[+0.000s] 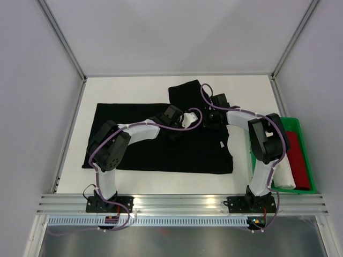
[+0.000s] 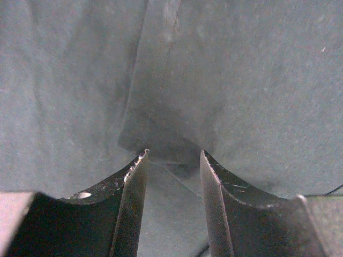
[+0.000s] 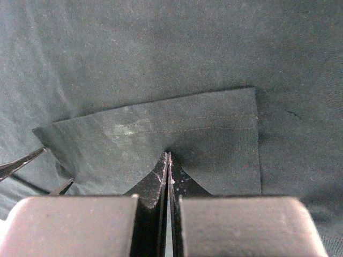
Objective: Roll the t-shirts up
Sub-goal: Fold the tshirt
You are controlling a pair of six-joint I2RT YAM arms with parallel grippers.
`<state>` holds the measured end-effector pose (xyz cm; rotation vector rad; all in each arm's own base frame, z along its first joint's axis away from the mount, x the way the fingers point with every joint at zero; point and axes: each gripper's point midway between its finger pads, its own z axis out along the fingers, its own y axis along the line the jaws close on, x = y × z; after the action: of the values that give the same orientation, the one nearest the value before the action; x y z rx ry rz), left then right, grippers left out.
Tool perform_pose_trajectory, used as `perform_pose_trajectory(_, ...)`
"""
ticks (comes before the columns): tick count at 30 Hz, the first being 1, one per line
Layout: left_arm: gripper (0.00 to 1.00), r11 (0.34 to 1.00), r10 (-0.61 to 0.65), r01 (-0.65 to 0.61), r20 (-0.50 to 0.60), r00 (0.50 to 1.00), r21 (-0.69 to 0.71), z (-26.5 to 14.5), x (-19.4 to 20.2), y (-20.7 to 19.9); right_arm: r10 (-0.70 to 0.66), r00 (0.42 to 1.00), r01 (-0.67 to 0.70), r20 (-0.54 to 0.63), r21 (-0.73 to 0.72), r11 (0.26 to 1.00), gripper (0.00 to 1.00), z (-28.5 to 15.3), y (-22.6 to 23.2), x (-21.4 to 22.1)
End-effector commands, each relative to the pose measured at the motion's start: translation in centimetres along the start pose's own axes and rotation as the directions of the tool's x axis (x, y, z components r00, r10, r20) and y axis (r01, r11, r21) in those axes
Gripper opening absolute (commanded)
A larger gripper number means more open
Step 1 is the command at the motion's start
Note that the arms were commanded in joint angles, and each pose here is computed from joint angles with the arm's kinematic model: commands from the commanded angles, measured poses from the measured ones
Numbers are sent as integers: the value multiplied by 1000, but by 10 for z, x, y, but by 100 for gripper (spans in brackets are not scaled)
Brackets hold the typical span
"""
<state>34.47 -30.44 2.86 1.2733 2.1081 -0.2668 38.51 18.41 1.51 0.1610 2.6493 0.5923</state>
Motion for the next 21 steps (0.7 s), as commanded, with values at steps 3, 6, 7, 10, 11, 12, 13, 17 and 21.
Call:
perform_pose_trajectory(3,49,1000,-21,21,-31,999,10,2,7,-3,-25,998,21,51,90,996,0,1,-17,-26)
perform_pose_trajectory(6,50,1000,-13,12,36,999,28,-18,-14,-5,-62,993,54,98,87,995,0,-17,-5,-47)
perform_pose_trajectory(7,50,1000,-7,6,40,999,25,-27,-18,-4,-79,991,68,106,97,993,0,-25,-3,-50)
perform_pose_trajectory(10,52,998,40,-36,96,995,-49,-71,-47,17,-114,977,94,180,114,989,0,-63,7,-68)
perform_pose_trajectory(11,53,997,40,-37,45,998,-63,-84,-35,20,-132,969,110,210,114,987,0,-81,11,-70)
perform_pose_trajectory(12,54,997,42,-40,30,999,-71,-95,-32,25,-137,968,113,211,124,986,0,-89,8,-66)
perform_pose_trajectory(13,55,995,27,-24,24,999,-102,-114,-27,37,-138,972,114,188,134,984,1,-91,2,-51)
perform_pose_trajectory(17,55,980,-97,60,-194,976,-190,-155,64,58,-127,976,112,175,92,989,2,-109,0,-21)
perform_pose_trajectory(21,51,915,-320,225,-260,911,-336,-197,152,96,-86,991,83,105,34,996,1,-105,1,9)
